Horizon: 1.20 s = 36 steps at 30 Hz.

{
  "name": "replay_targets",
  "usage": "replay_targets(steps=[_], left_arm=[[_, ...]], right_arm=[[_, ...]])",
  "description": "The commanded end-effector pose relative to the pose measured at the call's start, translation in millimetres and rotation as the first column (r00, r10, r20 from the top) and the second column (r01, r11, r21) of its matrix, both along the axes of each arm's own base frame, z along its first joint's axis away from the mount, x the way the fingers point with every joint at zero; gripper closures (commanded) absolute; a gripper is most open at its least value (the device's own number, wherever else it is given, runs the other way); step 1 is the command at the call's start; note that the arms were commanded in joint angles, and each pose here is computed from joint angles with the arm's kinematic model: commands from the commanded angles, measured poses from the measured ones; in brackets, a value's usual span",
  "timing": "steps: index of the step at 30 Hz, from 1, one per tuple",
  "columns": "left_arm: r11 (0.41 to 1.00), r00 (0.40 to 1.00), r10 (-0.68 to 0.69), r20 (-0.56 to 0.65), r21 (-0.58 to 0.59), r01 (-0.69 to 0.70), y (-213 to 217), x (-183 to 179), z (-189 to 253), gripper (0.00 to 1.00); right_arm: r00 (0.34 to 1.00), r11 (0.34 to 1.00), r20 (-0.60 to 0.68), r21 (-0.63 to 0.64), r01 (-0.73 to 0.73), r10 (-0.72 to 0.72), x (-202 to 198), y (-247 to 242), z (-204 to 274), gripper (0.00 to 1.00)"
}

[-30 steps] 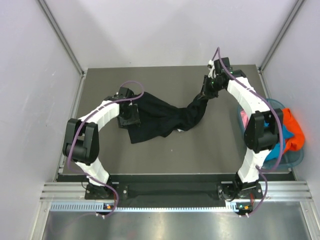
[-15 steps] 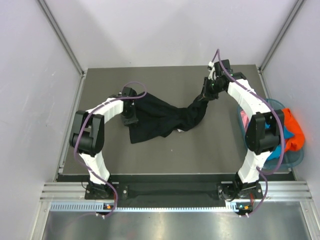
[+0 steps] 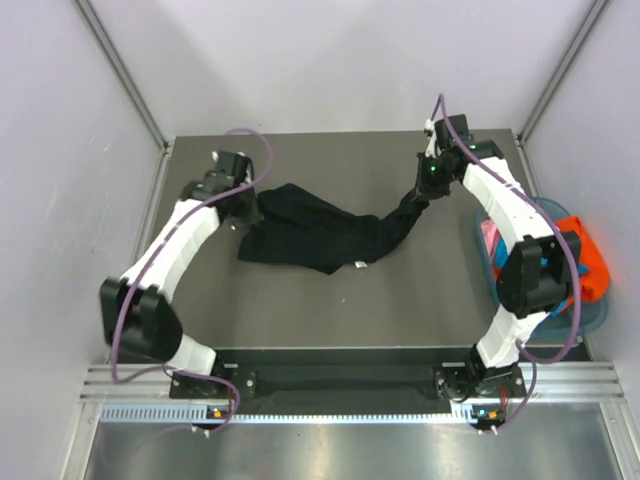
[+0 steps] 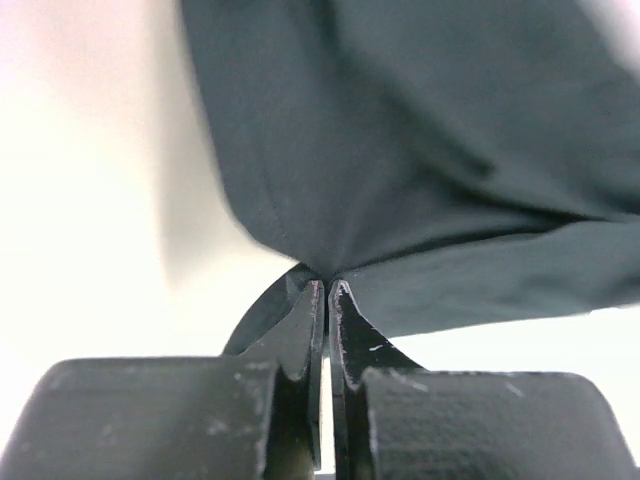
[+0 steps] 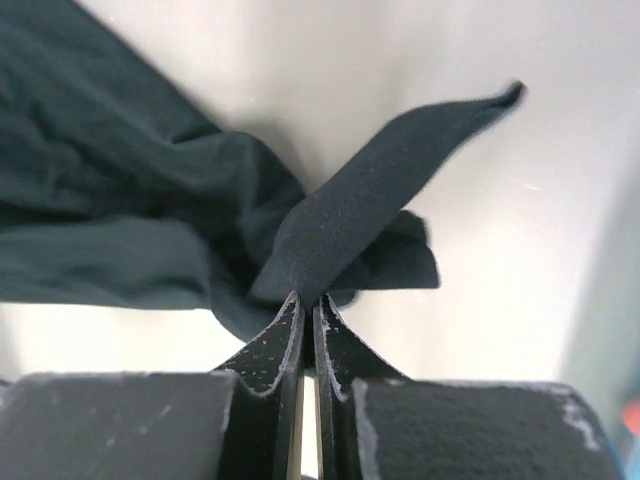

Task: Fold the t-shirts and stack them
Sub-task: Flatten the tshirt out

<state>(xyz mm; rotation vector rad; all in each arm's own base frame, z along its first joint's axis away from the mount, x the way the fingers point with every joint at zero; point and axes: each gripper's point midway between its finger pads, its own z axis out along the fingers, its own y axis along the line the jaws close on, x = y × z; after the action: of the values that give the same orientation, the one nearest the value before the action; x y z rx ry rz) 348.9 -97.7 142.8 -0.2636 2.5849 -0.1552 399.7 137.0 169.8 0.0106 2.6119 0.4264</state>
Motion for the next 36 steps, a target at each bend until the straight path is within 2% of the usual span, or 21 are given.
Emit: replay_targets(steps=[1,5,7,8,10,11,13,14,15,17,19,24,25,26,28,29,31,33,34,35,36], left_arm=[[0.999,0.966,0.040,0.257,-0.025,-0.035,14,-12,110,1.00],[0.993,0.859,0.067,0.507,-0.118,-0.008,20,-43,216,1.00],[0.989,0.814,0.075,0.575,-0.145,0.011,22,-57,246,1.00],[0.985,0.761,0.087,0.642,-0.170,0.030,25,-71,278,1.00],[0.980,0.710,0.098,0.697,-0.193,0.054,27,-88,307,1.00],[0.974,0.656,0.112,0.746,-0.212,0.076,30,-103,336,1.00],[0.967,0.580,0.129,0.804,-0.231,0.105,34,-124,373,1.00],[0.965,0.566,0.136,0.813,-0.237,0.109,35,-128,381,1.00],[0.964,0.556,0.139,0.819,-0.240,0.112,36,-132,388,1.00],[0.963,0.532,0.133,0.836,-0.235,0.130,35,-135,403,1.00],[0.965,0.561,0.117,0.819,-0.226,0.129,30,-122,394,1.00],[0.970,0.673,0.157,0.723,-0.241,0.033,27,-75,347,1.00],[0.973,0.716,0.164,0.679,-0.229,-0.007,26,-60,323,1.00],[0.972,0.732,0.189,0.655,-0.230,-0.046,29,-51,312,1.00],[0.974,0.781,0.208,0.589,-0.197,-0.111,30,-28,279,1.00],[0.980,0.794,0.188,0.578,-0.168,-0.109,29,-21,267,1.00],[0.983,0.832,0.185,0.522,-0.100,-0.156,33,3,227,1.00],[0.979,0.869,0.195,0.454,-0.043,-0.198,47,25,188,1.00],[0.976,0.878,0.205,0.432,-0.024,-0.216,52,32,175,1.00],[0.969,0.881,0.223,0.416,0.007,-0.248,62,40,164,1.00],[0.955,0.899,0.262,0.352,0.037,-0.293,77,52,136,1.00]], right_arm=[[0.973,0.994,0.228,-0.091,0.061,-0.039,-9,-31,91,0.99],[0.912,0.983,0.398,-0.102,0.156,-0.104,-29,-54,164,1.00],[0.853,0.976,0.499,-0.059,0.209,-0.152,-50,-66,207,1.00],[0.795,0.973,0.577,0.003,0.229,-0.188,-69,-71,242,1.00],[0.726,0.968,0.649,0.070,0.240,-0.227,-91,-76,277,1.00],[0.643,0.963,0.721,0.141,0.230,-0.259,-115,-80,313,1.00],[0.553,0.956,0.781,0.214,0.200,-0.291,-141,-83,345,1.00],[0.471,0.944,0.818,0.279,0.178,-0.330,-163,-88,371,1.00],[0.429,0.937,0.833,0.307,0.169,-0.350,-172,-91,384,1.00],[0.353,0.923,0.853,0.355,0.148,-0.384,-190,-96,409,1.00],[0.307,0.922,0.870,0.374,0.102,-0.387,-190,-92,428,1.00],[0.335,0.915,0.858,0.403,0.033,-0.390,-127,-64,424,1.00],[0.328,0.910,0.860,0.414,-0.002,-0.390,-112,-55,425,1.00],[0.387,0.907,0.834,0.421,0.014,-0.393,-78,-46,407,1.00],[0.461,0.913,0.824,0.402,-0.064,-0.331,-45,-19,389,1.00],[0.533,0.916,0.793,0.393,-0.078,-0.294,-8,-1,359,1.00],[0.560,0.909,0.788,0.392,-0.138,-0.255,24,23,335,0.97],[0.656,0.913,0.724,0.387,-0.130,-0.214,72,43,278,0.96],[0.657,0.915,0.729,0.374,-0.149,-0.191,85,49,277,0.94],[0.725,0.923,0.671,0.361,-0.137,-0.155,117,61,229,0.92],[0.755,0.929,0.642,0.346,-0.132,-0.132,129,65,209,0.89]])
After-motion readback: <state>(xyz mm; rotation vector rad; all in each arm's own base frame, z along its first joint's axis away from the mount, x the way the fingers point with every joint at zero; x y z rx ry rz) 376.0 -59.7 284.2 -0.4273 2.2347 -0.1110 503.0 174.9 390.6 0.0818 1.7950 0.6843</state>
